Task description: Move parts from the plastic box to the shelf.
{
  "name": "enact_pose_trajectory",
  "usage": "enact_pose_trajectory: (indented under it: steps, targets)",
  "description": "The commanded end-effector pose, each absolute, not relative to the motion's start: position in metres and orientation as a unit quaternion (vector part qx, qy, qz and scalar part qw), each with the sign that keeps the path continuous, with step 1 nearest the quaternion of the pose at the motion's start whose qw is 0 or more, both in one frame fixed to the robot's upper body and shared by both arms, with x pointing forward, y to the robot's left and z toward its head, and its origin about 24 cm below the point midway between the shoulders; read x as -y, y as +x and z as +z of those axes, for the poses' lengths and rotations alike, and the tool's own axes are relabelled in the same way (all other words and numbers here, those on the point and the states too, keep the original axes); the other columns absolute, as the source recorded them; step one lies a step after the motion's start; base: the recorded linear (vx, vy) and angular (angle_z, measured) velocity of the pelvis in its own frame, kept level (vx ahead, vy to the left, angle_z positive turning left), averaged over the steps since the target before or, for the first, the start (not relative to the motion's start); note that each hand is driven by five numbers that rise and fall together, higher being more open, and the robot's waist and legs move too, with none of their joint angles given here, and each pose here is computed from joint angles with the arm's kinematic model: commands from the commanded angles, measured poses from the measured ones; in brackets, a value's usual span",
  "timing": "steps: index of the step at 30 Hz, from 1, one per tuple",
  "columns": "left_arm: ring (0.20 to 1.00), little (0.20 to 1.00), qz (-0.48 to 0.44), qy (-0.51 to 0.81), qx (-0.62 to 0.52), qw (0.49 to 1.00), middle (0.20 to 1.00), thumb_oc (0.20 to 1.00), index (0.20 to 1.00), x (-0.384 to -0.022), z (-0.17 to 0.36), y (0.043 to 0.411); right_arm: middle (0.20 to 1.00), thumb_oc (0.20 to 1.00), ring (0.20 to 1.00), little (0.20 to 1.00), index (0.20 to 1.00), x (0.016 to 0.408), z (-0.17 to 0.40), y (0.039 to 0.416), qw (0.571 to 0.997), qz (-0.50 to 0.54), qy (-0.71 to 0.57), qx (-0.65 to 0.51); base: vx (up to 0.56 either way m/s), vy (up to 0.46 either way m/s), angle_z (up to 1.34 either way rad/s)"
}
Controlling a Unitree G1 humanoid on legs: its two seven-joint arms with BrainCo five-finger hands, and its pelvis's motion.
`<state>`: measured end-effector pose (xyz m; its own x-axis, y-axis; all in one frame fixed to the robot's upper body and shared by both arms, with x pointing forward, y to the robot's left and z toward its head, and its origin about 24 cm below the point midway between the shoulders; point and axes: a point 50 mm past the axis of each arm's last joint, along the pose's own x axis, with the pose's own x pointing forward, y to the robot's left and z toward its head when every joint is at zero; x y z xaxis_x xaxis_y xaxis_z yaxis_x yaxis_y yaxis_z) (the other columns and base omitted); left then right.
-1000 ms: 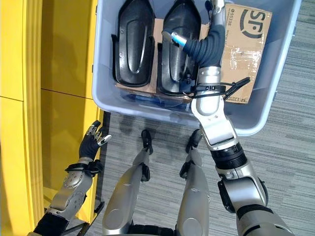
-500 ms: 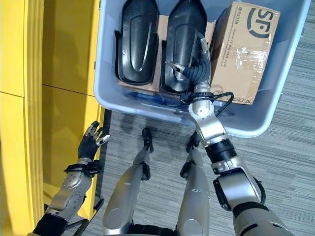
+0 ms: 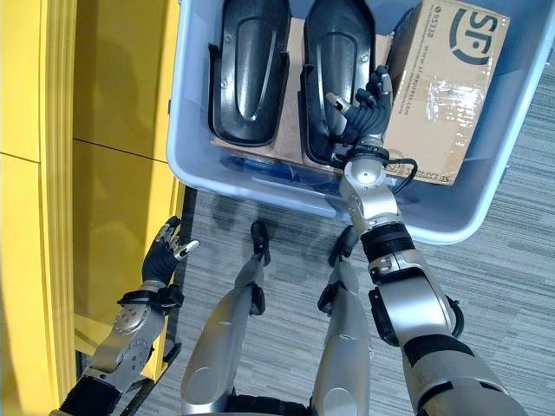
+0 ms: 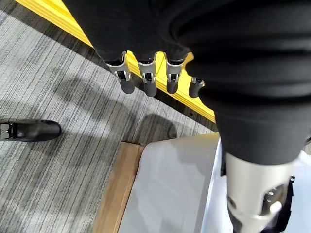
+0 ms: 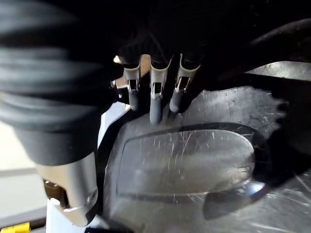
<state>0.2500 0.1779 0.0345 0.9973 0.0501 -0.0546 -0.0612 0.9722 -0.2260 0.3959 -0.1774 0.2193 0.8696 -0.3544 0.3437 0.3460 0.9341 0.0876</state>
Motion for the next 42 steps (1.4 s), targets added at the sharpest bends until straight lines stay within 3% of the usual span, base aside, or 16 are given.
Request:
enact_pose_trajectory:
  steps: [1, 22, 42]
  targets:
    - [1.0, 1.0, 0.021, -0.105, -0.005, 0.994, 1.0, 1.0, 1.0, -0.181, 0.04, 0.238, 1.0, 1.0, 1.0, 1.0, 1.0, 0.188, 0.211, 0.393, 0.959, -0.216, 0.041, 0.177, 0.0, 0.0, 0.0]
    - [1.0, 1.0, 0.03, -0.108, -0.021, 0.994, 1.0, 1.0, 1.0, -0.182, 0.032, 0.235, 1.0, 1.0, 1.0, 1.0, 1.0, 0.164, 0.198, 0.342, 0.952, -0.103, 0.104, 0.269, 0.0, 0.0, 0.0]
    - [1.0, 1.0, 0.013, -0.093, -0.017, 0.995, 1.0, 1.0, 1.0, -0.189, 0.035, 0.234, 1.0, 1.0, 1.0, 1.0, 1.0, 0.163, 0.229, 0.388, 0.968, -0.109, -0.027, 0.226, 0.0, -0.001, 0.02]
